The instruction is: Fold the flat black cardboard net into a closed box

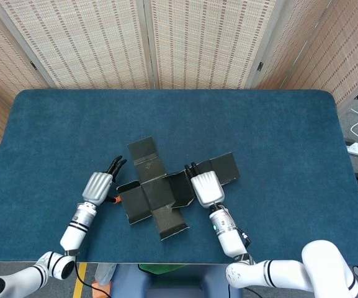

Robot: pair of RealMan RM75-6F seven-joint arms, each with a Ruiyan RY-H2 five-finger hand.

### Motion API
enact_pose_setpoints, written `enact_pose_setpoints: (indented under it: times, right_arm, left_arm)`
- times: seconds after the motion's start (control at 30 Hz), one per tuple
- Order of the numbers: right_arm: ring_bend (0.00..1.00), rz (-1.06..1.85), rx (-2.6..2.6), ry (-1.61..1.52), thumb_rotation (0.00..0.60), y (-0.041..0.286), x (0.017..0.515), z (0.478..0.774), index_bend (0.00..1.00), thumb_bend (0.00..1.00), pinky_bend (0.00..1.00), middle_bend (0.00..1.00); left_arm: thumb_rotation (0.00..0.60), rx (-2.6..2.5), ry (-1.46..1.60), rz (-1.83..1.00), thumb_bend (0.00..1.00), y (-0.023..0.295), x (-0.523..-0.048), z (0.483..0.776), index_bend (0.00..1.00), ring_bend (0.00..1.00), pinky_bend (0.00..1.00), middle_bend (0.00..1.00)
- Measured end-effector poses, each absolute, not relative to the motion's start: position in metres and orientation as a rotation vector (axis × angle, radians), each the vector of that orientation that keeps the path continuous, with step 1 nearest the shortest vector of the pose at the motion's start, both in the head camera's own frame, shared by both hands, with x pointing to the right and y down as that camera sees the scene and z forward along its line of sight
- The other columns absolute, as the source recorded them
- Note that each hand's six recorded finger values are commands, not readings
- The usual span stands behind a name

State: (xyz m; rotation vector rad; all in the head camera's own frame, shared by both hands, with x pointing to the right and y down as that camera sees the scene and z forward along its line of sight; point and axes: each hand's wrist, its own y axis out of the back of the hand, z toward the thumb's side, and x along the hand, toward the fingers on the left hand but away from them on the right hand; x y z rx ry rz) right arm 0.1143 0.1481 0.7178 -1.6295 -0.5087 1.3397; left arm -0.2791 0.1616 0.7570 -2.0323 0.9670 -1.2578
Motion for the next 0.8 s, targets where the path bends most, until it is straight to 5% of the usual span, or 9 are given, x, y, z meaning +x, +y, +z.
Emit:
enact_pose_setpoints:
  times: [0.8]
  right_arm:
    - [0.8,1.024,-1.403,-0.075,0.6,0.112,0.066,0.684,0.47,0.26,1.0,0.54]
  left_arm:
    - [0.6,-2.389,0.951,-1.012,0.16,0.155,-0.223,0.728,0.0,0.42,0.59,0.0]
